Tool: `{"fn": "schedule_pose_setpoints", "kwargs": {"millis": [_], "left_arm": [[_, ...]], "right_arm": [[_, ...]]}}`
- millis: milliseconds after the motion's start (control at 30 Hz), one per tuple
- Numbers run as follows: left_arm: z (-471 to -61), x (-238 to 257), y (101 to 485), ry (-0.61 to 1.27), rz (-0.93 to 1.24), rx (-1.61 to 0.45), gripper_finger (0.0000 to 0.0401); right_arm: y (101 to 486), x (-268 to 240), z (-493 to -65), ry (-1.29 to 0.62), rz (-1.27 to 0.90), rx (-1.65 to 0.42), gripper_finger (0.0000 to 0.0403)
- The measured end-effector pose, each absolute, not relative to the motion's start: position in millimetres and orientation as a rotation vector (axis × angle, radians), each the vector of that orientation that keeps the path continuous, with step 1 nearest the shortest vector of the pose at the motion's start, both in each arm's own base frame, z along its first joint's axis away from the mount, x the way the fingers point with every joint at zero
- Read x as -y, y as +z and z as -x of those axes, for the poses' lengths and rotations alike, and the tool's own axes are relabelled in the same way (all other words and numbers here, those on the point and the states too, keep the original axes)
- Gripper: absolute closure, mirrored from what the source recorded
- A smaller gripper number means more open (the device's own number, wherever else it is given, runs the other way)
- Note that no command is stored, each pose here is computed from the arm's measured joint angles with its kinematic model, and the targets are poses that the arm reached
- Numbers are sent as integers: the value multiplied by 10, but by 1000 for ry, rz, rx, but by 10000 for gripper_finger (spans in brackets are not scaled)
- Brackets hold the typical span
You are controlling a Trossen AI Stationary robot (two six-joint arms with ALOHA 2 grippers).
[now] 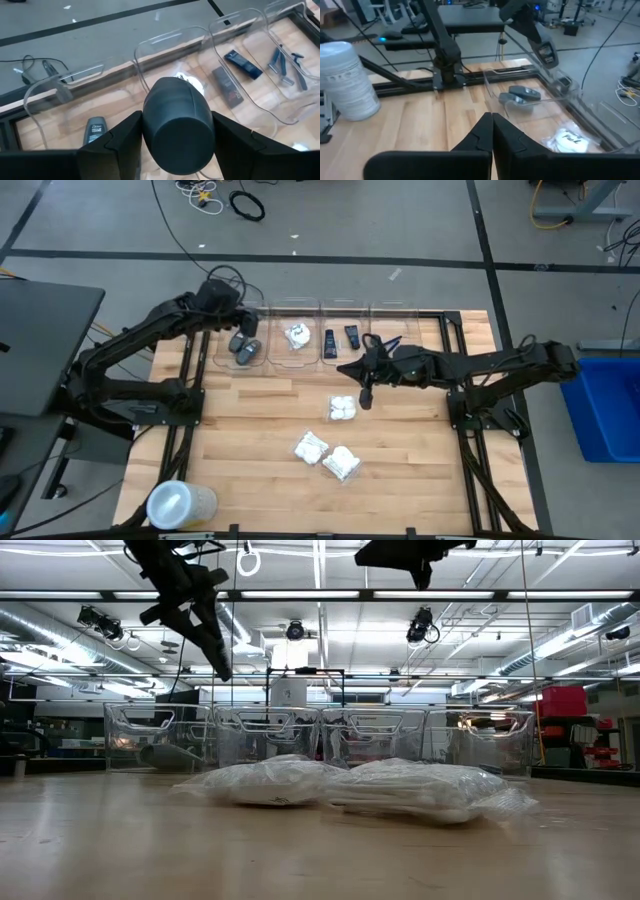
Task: Pick & Place Travel size toiletries
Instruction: Put the gray deodorant into the left transparent bin
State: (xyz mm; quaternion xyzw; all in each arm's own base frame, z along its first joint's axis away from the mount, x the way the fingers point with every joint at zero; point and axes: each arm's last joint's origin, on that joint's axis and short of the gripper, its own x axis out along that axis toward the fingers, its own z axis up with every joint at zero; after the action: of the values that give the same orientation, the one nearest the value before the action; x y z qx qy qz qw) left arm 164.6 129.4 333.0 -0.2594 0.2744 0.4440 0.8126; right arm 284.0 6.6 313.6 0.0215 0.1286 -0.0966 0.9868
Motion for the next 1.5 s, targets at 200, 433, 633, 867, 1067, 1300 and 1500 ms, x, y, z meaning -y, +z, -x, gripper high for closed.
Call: {"fn": "schedule_pose_setpoints", "kwargs": {"millis": [200, 433, 633, 867, 1067, 1300, 1500], "left_arm": [[-1599, -1365, 3328, 995, 561, -576, 187], [-1547, -1435, 3286, 1045, 529, -585, 188], [-1529, -1462, 3035, 1081, 552, -628, 190], [-1538, -1472, 2795, 1090, 553, -641, 186], [-1532, -1486, 2667, 1128, 502, -649, 189], [-1559, -1509, 2480, 1121, 446, -600, 186], [-1521, -1472, 2249, 1136, 467, -625, 185]], "right_arm": [[3181, 7, -2804, -220, -49, -241, 401], [3187, 37, -2797, -230, -50, -239, 401], [3165, 37, -2791, -231, -47, -264, 401], [3156, 37, -2789, -231, -46, -273, 401], [3152, 37, -2788, -232, -46, -277, 401], [3141, 37, -2784, -232, -44, -289, 401], [3132, 38, -2782, -233, -43, -298, 401]]}}
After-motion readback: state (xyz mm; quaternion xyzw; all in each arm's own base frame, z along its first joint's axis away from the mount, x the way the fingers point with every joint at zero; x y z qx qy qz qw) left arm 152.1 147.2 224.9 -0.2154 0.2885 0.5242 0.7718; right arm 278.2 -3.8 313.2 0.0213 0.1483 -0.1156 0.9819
